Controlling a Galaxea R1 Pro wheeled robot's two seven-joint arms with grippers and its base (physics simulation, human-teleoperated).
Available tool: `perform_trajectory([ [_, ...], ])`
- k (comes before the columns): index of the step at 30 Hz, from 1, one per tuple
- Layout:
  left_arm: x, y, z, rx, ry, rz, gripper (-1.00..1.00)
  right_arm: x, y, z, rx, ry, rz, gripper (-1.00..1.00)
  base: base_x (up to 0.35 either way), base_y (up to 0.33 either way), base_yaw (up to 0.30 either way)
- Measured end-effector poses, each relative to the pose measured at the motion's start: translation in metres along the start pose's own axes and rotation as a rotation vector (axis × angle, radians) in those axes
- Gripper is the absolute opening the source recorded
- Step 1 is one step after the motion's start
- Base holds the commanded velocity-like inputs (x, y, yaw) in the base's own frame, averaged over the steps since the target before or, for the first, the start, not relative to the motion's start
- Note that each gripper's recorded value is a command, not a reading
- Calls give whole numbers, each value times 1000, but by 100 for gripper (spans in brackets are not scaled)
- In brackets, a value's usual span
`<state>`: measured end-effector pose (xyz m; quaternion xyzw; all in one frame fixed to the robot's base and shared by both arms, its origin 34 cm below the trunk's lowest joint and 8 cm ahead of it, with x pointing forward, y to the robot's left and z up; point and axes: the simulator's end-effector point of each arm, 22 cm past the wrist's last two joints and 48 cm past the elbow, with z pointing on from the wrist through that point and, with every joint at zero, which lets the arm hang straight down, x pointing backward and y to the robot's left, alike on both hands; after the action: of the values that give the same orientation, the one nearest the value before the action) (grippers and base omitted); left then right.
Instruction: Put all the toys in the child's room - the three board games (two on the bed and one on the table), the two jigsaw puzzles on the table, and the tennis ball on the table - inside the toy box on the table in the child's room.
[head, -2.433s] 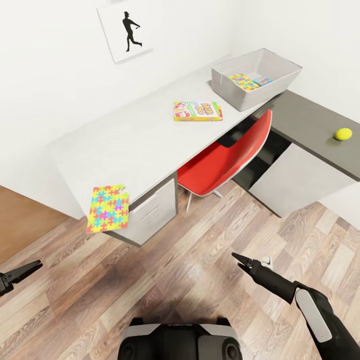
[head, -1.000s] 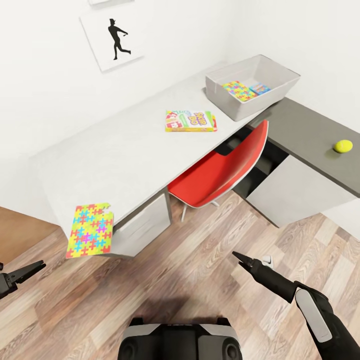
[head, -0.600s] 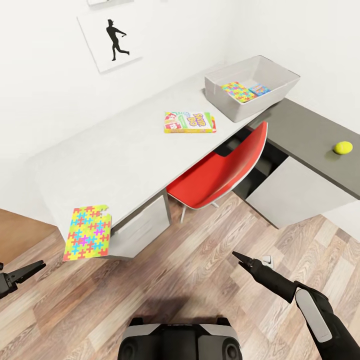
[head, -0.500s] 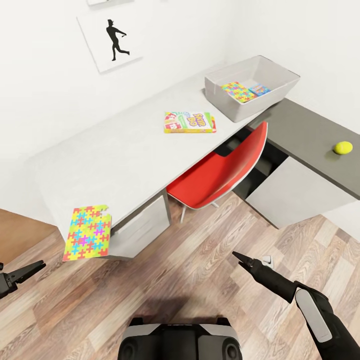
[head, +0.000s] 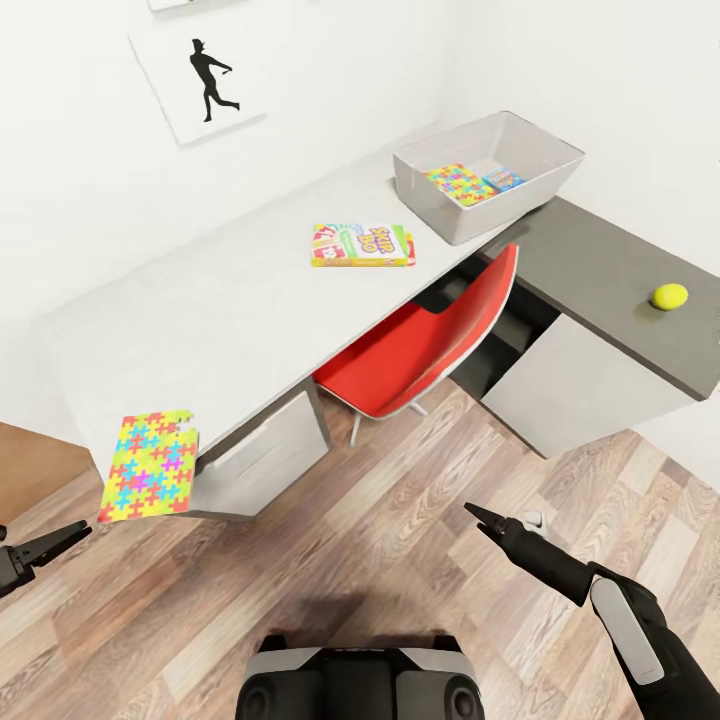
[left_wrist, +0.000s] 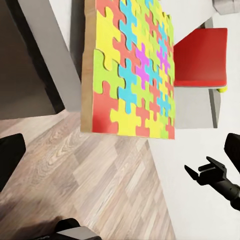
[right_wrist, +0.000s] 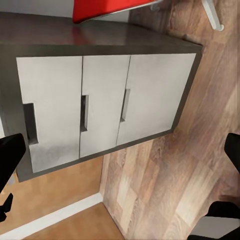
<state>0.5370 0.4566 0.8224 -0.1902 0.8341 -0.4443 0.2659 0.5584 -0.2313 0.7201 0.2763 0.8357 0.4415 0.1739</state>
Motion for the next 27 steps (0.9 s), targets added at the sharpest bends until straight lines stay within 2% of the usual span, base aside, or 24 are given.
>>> perform_trajectory([
  [6,0,0,0,1,0,-4,100,0,0,0,0,0,0,100,0,-28,0],
  [14,1,0,0,0,4,-43,100,0,0,0,0,0,0,100,0,-6,0],
  [27,0,2,2,-1,7,-66,100,-1,-2,2,0,0,0,100,0,0,0],
])
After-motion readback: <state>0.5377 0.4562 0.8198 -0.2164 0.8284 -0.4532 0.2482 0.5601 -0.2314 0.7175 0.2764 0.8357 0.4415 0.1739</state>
